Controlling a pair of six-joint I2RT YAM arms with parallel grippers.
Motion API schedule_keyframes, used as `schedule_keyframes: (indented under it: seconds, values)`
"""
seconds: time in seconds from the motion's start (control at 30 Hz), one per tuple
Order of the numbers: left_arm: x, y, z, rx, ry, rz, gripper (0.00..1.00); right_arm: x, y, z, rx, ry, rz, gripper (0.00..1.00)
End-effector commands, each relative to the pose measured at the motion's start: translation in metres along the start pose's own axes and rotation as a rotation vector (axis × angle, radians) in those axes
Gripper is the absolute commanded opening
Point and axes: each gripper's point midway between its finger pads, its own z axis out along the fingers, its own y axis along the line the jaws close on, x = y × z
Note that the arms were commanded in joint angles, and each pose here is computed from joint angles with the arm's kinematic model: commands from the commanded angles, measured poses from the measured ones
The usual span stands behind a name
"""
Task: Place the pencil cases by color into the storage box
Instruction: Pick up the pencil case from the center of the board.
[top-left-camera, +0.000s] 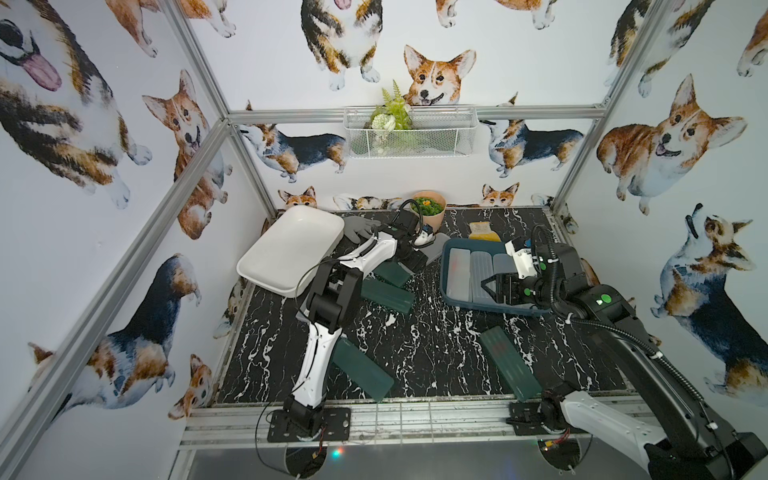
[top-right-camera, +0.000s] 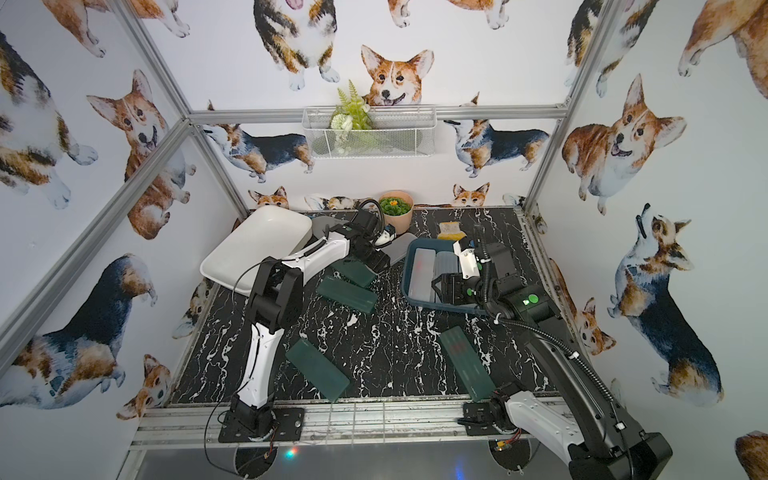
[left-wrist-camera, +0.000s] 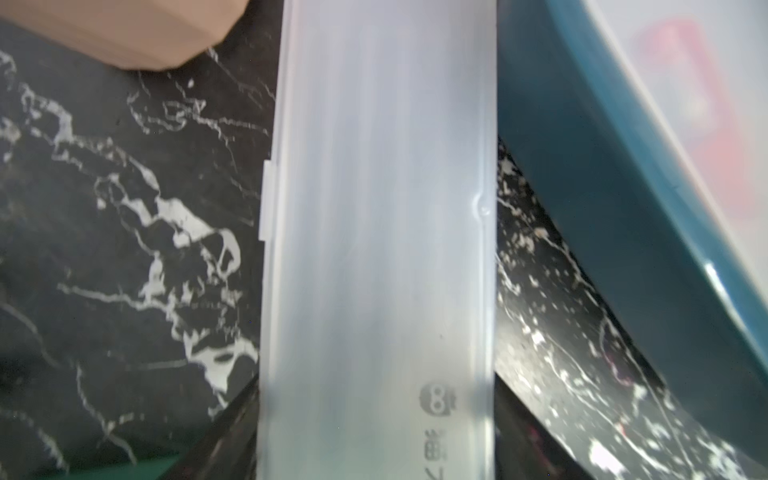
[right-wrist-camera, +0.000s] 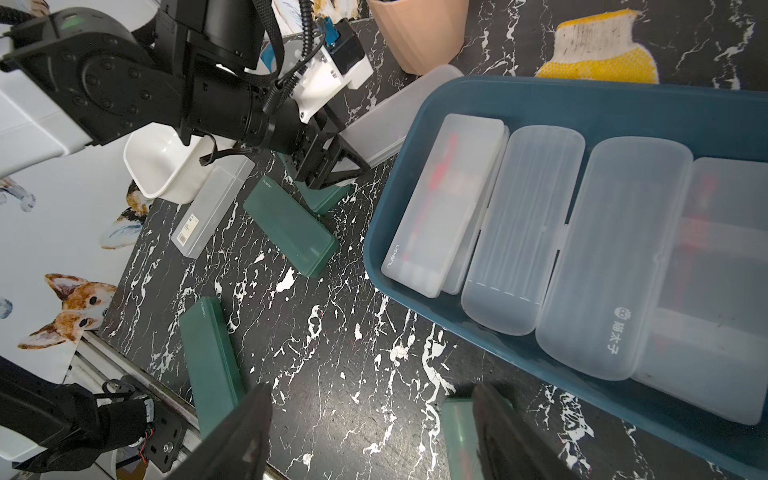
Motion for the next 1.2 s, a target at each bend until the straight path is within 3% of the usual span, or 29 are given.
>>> schedule_keyframes:
  seconds: [0.0, 0.6, 1.0, 1.17]
  values:
    - [0.016, -0.007, -0.02, 0.01, 0.046, -0.024, 0.56, -0.007, 0.004, -0.001, -0.02, -0.039, 0.0, 0.77]
    - [0.052, -0.014, -0.07, -0.049, 0.099, -0.173, 0.56, -0.007, 0.004, -0.002, -0.029, -0.065, 0.007, 0.76]
    - [0.076, -0.023, -0.13, -0.124, -0.017, -0.356, 0.56, -0.008, 0.0, 0.007, -0.013, -0.058, 0.02, 0.76]
    - [0.079, -0.033, -0.156, -0.165, -0.119, -0.474, 0.56, -0.012, 0.002, 0.013, -0.018, -0.062, 0.017, 0.76]
